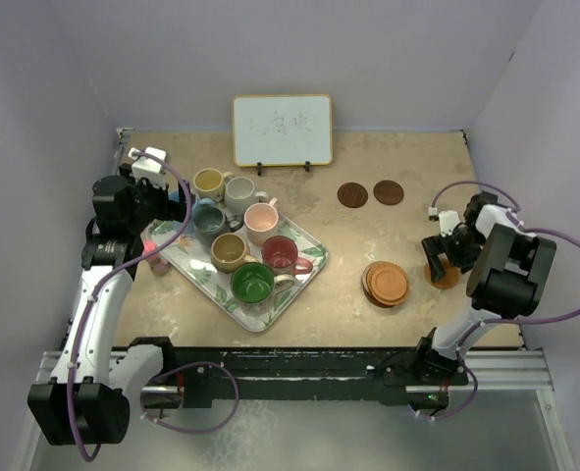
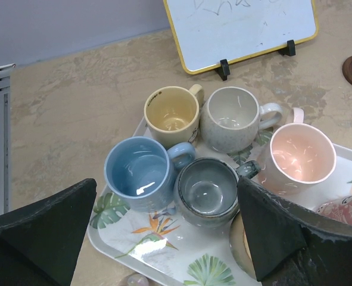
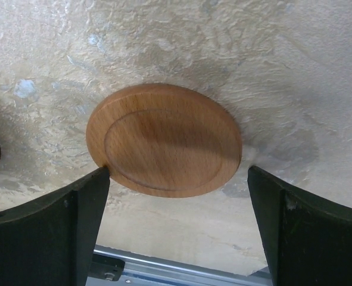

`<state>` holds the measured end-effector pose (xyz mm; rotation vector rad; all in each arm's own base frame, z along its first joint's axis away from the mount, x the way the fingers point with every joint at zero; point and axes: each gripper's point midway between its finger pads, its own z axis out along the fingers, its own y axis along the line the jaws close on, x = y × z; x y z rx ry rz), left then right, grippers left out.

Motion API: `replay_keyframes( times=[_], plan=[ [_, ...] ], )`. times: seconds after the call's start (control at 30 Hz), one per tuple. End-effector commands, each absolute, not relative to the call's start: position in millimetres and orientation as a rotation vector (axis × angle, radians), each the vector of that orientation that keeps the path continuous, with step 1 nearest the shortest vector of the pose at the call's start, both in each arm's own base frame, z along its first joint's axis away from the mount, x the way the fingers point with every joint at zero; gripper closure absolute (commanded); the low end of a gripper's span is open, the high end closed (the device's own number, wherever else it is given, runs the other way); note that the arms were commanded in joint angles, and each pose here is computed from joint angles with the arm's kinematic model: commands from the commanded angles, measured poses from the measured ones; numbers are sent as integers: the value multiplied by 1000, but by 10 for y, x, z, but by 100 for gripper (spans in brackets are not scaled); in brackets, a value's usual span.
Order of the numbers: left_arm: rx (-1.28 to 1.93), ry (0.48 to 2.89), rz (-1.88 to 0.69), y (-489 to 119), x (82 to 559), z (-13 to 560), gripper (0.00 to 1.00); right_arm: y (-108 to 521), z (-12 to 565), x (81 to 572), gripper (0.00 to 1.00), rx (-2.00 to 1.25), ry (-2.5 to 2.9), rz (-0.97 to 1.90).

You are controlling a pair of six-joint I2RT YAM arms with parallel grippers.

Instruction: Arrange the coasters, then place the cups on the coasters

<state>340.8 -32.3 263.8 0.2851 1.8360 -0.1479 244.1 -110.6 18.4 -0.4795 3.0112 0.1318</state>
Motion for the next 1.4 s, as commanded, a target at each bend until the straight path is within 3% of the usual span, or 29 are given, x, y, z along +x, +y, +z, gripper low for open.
replay_keyframes(
  times=[0.0,0.27,0.47,0.73,0.87,0.9,1.37],
  plan=[
    [272,1781,-150,-319,3419,2773,2,-1052,136,2437,1,-563,2998,116],
    [269,1782,-149,-316,3421,2753,2,-866,54,2552,11,-686,2975,101],
    [268,1782,-137,-300,3417,2749,2,-783,59,2789,30,-766,2947,34],
    [269,1783,-135,-297,3437,2730,2,-552,67,3206,31,-824,2912,61],
    [270,1784,-126,-284,3444,2728,2,-425,36,3331,51,-869,2900,60],
    [271,1785,-124,-282,3443,2725,2,-411,46,3366,52,-870,2894,54],
    [265,1778,-135,-292,3453,2712,2,-251,562,3415,33,-721,2792,110]
  ],
)
